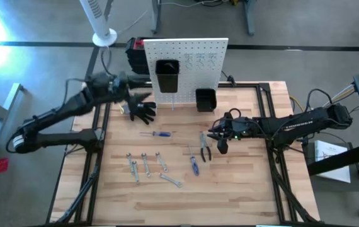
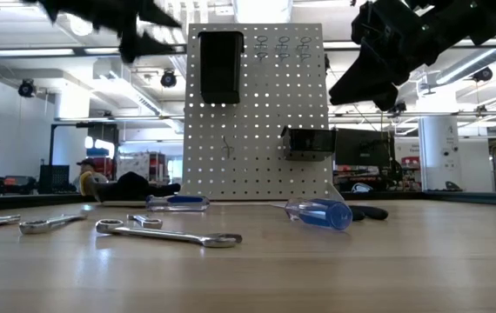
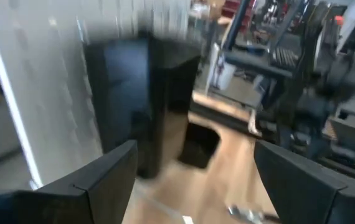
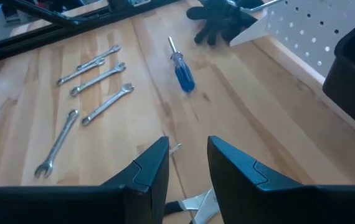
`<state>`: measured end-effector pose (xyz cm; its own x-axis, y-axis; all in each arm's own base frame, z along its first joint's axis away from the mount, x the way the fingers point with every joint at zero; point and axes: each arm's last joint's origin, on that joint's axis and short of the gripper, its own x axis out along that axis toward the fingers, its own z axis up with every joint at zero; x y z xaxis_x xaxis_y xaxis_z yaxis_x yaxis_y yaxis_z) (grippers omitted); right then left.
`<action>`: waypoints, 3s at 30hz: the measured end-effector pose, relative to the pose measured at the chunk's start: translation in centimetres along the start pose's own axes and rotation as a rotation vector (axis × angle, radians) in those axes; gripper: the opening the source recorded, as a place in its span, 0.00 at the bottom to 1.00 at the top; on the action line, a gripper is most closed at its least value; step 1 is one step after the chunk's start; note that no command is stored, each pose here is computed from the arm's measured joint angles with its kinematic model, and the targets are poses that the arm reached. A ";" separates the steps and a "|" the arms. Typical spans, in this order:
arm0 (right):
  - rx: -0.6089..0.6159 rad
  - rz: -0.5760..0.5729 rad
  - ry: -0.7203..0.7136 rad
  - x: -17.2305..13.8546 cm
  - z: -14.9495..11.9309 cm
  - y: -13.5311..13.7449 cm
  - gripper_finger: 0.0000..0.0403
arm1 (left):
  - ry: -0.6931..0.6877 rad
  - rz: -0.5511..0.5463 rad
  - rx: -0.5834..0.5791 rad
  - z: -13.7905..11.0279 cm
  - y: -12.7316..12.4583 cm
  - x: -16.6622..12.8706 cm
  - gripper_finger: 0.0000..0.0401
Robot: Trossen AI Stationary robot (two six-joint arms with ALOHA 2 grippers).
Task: Hang tools onto peg board
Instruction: Hang the blue screwdriver on the peg board
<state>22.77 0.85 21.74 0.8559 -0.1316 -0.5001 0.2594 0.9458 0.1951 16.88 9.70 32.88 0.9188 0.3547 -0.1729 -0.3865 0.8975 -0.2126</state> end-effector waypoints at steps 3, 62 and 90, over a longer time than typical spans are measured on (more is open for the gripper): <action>-0.001 -0.006 0.007 0.0 -0.2 -0.1 0.26 | -0.011 -0.027 -0.057 -3.5 0.3 0.6 0.77; -0.123 0.058 -0.130 8.2 -2.0 2.3 0.26 | 0.155 -0.016 0.053 -18.1 -9.8 0.2 0.77; -0.184 0.025 -0.009 9.1 0.3 0.5 0.26 | 0.609 0.052 0.345 -19.1 -8.5 6.5 0.77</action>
<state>30.83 0.02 17.53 0.8651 -0.1093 -0.4895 0.1524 0.9871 0.0490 24.63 -0.67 15.15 0.6526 0.2801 -0.7041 -0.2890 0.9509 0.1104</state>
